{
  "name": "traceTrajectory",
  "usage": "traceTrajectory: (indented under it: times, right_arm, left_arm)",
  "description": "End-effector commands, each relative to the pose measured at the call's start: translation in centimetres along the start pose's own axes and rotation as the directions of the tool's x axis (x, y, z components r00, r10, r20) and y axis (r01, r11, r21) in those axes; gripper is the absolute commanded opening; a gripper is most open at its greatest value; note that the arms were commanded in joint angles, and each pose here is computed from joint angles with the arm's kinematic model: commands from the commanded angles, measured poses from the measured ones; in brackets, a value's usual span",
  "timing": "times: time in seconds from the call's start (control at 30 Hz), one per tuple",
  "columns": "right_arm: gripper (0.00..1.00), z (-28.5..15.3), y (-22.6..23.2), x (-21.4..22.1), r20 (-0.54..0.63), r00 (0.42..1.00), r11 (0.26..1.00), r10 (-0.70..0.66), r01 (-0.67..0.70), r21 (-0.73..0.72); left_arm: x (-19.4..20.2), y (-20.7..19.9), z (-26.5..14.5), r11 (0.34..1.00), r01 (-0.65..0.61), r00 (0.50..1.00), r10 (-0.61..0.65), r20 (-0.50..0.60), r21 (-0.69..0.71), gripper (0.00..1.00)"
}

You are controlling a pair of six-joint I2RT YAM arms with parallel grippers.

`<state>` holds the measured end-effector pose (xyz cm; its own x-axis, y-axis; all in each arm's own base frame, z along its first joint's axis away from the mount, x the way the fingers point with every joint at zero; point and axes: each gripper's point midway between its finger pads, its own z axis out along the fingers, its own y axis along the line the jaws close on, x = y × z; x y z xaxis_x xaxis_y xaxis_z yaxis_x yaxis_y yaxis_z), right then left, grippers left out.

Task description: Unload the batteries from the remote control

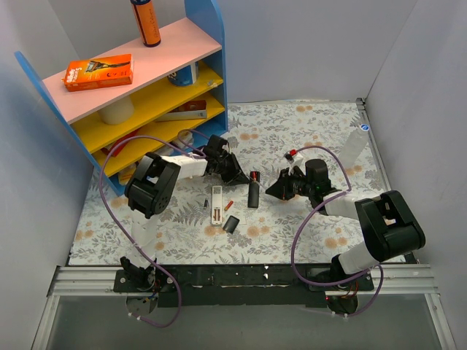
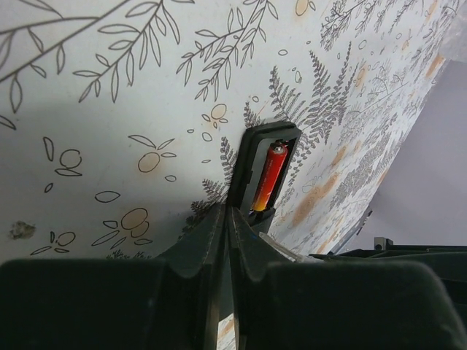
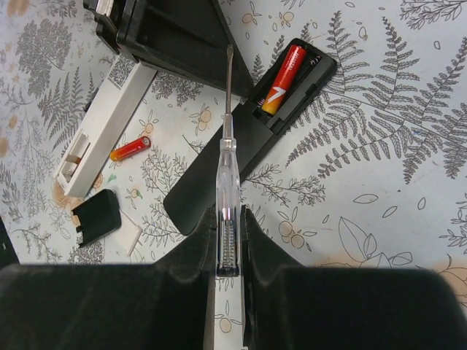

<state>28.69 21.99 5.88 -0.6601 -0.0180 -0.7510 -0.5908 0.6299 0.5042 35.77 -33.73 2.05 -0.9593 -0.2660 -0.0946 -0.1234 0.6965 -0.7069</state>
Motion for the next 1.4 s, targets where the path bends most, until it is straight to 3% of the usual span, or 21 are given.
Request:
traceTrajectory:
  times: [0.0, 0.13, 0.47, 0.67, 0.8, 1.37]
  right_arm:
    - [0.01, 0.0, 1.2, -1.8, 0.023, 0.999, 0.998, -0.037, 0.038, -0.041]
    - [0.01, -0.3, 1.4, -2.7, 0.018, 0.999, 0.999, -0.04, 0.04, -0.03]
    - [0.01, -2.5, -1.9, -5.8, -0.053, 0.987, 0.96, -0.149, 0.157, 0.233]
    - [0.01, -3.0, -3.2, -4.9, -0.15, 0.979, 0.939, -0.135, 0.175, 0.296]
    - [0.01, -2.7, -3.5, -4.4, -0.203, 0.972, 0.935, -0.117, 0.177, 0.308]
    - [0.01, -0.5, -2.0, -3.6, -0.227, 0.966, 0.96, -0.121, 0.173, 0.222]
  left_arm:
    - [2.0, 3.4, -0.4, 0.99, 0.02, 1.0, -0.023, -0.017, -0.137, 0.08]
    - [1.2, 2.7, -1.1, 0.99, 0.001, 1.0, 0.001, 0.01, -0.138, 0.11]
    - [0.2, 0.9, -2.4, 0.993, -0.016, 0.999, 0.022, 0.044, -0.113, 0.22]
    - [-0.3, -0.1, -2.1, 0.997, -0.024, 0.999, 0.028, 0.047, -0.079, 0.22]
    - [-1.0, -0.6, -2.2, 0.997, -0.005, 0.998, 0.009, 0.061, -0.072, 0.2]
    - [-1.8, -1.2, -1.1, 0.999, -0.026, 0.999, 0.027, 0.031, -0.03, 0.2]
